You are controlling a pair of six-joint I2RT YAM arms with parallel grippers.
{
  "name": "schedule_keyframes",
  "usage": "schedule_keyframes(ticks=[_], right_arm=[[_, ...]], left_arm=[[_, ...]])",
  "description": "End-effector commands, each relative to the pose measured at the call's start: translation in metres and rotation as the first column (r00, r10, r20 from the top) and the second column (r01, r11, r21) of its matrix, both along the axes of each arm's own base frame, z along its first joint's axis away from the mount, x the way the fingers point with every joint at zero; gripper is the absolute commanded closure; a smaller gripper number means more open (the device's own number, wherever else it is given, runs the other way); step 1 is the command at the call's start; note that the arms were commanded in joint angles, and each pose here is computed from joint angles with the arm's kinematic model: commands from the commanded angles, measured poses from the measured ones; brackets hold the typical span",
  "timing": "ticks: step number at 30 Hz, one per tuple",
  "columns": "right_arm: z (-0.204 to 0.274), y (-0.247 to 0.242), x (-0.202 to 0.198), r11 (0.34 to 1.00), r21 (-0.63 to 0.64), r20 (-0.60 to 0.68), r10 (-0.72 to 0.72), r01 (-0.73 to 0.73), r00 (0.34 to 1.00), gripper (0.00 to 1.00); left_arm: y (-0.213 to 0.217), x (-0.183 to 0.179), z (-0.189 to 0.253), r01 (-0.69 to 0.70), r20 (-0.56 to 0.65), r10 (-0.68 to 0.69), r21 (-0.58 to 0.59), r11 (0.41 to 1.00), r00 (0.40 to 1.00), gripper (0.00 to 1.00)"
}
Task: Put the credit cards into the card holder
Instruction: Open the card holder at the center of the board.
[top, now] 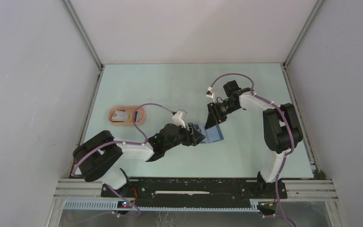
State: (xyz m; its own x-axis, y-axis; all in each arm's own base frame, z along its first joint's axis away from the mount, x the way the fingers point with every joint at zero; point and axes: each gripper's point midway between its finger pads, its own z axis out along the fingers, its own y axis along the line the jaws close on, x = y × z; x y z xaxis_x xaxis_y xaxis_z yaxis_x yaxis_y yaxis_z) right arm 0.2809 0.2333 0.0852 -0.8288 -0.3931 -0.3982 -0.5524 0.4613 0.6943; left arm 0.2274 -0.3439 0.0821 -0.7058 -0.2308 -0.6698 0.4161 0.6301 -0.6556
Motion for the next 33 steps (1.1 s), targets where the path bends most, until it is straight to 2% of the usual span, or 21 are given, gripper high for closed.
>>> schedule_keyframes(ticks=[1,13,20,33], right_arm=[[0.026,0.003,0.006,0.999,0.039,0.080,0.015,-0.018,0.997,0.52],[0.027,0.004,0.005,0.999,0.036,0.084,0.017,-0.020,0.996,0.52],[0.025,0.004,0.006,0.999,0.034,0.081,0.018,-0.021,0.997,0.52],[0.026,0.001,0.008,0.999,0.031,0.084,0.006,-0.009,0.996,0.52]], left_arm=[[0.014,0.006,0.023,-0.044,0.073,0.045,-0.018,0.999,0.996,0.37],[-0.003,0.016,0.032,-0.020,0.059,0.021,-0.027,0.999,0.998,0.52],[-0.020,0.019,0.029,0.015,0.039,-0.013,-0.046,0.999,0.999,0.52],[-0.033,0.028,0.014,0.001,-0.014,-0.001,-0.048,0.999,1.000,0.52]])
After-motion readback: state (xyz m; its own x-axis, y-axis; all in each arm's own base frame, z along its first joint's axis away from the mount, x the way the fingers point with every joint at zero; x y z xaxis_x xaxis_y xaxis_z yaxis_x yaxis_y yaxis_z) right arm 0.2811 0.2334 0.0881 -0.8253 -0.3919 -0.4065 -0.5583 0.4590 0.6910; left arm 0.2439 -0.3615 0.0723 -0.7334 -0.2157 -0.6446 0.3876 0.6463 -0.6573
